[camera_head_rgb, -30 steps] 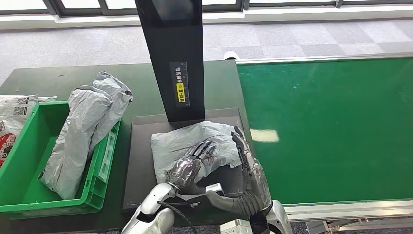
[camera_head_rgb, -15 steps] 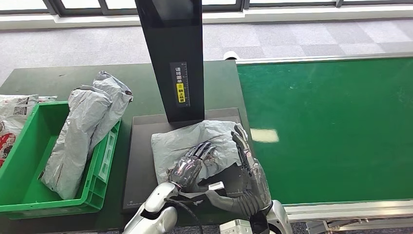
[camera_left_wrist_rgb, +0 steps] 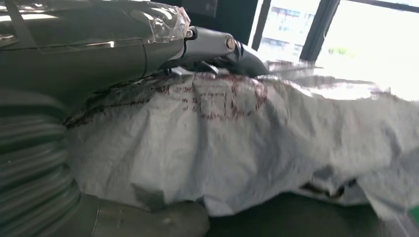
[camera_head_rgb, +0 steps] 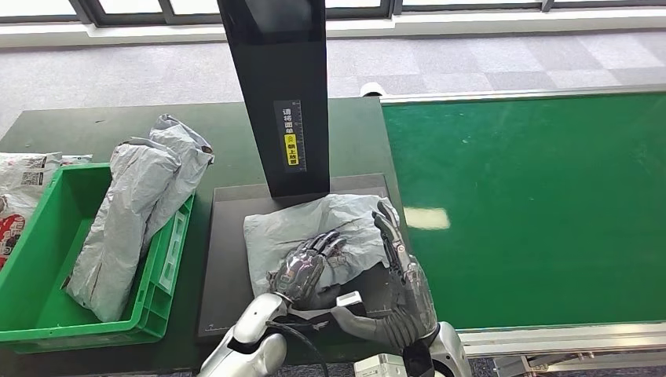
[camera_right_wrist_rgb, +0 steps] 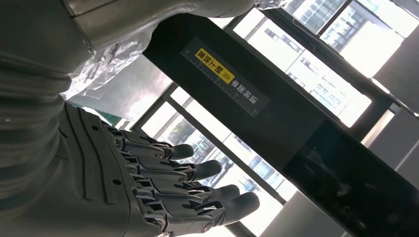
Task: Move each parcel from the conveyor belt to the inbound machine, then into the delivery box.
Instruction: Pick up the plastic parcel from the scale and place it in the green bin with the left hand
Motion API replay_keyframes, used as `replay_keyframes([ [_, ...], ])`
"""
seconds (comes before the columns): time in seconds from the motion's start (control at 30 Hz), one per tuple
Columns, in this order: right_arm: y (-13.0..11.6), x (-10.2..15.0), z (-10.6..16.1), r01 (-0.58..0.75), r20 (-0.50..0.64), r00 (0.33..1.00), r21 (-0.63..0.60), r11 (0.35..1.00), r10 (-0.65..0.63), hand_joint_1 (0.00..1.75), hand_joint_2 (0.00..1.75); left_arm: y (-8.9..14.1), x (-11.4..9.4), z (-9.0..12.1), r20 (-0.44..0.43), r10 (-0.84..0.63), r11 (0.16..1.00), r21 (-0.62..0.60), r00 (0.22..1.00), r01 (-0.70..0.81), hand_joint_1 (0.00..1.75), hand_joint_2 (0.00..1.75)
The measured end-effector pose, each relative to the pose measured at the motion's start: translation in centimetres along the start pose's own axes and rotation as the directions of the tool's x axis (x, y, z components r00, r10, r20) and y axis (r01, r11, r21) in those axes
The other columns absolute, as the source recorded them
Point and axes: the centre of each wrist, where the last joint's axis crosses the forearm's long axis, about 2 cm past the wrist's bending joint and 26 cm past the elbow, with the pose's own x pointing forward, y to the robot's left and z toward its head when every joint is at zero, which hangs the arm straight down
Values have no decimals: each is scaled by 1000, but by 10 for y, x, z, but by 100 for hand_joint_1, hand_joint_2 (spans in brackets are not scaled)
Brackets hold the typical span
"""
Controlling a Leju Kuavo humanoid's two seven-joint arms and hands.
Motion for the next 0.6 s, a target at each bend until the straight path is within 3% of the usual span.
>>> replay_keyframes([
  [0.6, -2, 6, -4, -51, -7, 999, -14, 999, 51, 0, 175, 22, -3, -1, 0, 6, 963, 269, 1000, -6, 175, 175],
])
